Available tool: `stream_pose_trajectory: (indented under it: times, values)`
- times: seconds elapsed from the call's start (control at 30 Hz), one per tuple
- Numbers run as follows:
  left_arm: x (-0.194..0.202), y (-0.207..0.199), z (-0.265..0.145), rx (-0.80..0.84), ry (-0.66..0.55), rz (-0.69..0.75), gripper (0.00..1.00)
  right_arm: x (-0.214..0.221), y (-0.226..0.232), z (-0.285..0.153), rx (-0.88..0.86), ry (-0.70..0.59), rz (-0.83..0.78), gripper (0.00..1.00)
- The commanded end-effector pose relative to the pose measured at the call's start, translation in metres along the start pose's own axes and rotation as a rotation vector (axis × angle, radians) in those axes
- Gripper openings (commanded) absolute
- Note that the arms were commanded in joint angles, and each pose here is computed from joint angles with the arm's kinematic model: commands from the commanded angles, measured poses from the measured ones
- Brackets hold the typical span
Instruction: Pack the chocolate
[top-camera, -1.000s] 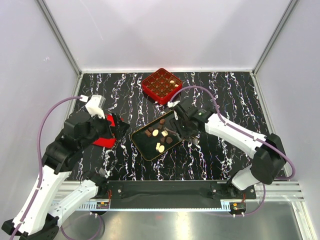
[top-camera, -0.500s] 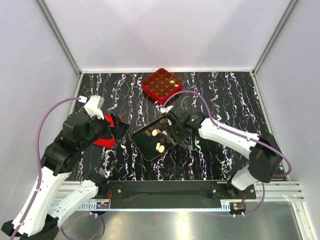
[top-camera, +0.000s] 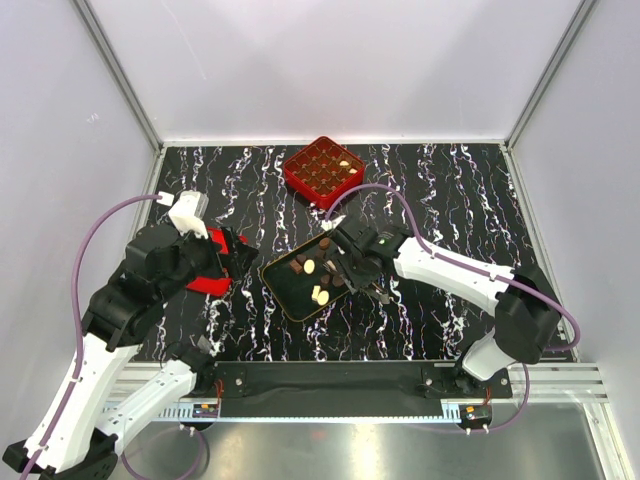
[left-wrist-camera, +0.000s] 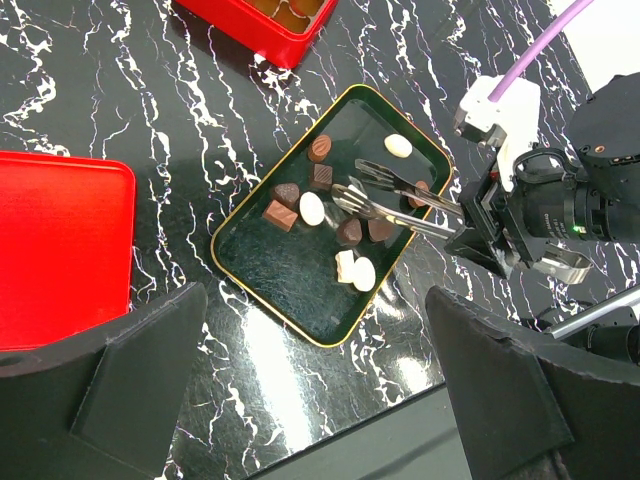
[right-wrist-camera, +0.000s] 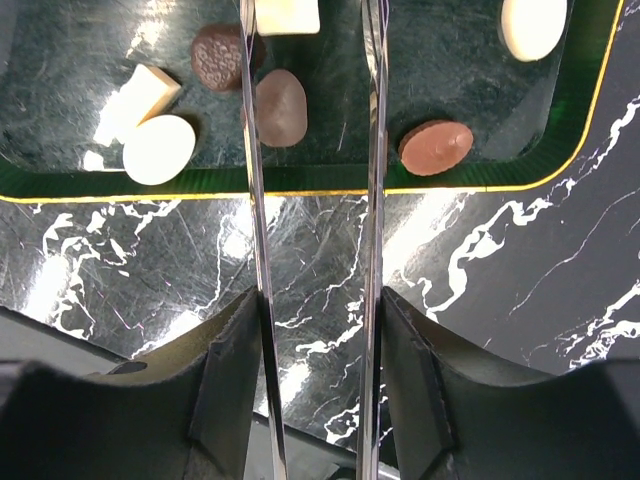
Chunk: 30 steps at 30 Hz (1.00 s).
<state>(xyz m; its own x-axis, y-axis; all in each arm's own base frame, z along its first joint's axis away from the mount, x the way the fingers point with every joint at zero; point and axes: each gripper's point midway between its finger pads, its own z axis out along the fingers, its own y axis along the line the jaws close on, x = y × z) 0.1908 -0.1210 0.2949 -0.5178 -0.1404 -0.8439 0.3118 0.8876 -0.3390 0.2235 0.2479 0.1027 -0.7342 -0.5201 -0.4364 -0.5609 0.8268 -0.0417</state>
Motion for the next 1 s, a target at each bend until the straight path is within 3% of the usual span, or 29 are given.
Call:
stream_pose_trajectory:
  times: [0.0, 0.27, 0.6, 0.73, 0.97]
  values:
    - [-0.010, -0.001, -0.002, -0.001, -0.038, -0.003, 0.99, -0.001, 0.003, -0.004, 0.004, -0.005, -0.013, 0.54]
    - [-0.009, -0.002, -0.001, 0.002, -0.033, -0.008, 0.99, 0.004, 0.000, -0.002, 0.029, 0.004, -0.026, 0.49]
    - [-0.016, -0.002, 0.005, -0.006, -0.036, 0.015, 0.99, -0.066, -0.014, -0.065, 0.106, -0.175, -0.008, 0.39]
    - [-0.020, 0.001, 0.008, -0.027, -0.049, 0.021, 0.99, -0.127, -0.037, -0.084, 0.233, -0.312, 0.005, 0.38]
    - [-0.027, -0.001, 0.007, -0.016, -0.073, 0.023, 0.99, -0.247, -0.088, -0.070, 0.368, -0.532, 0.044, 0.38]
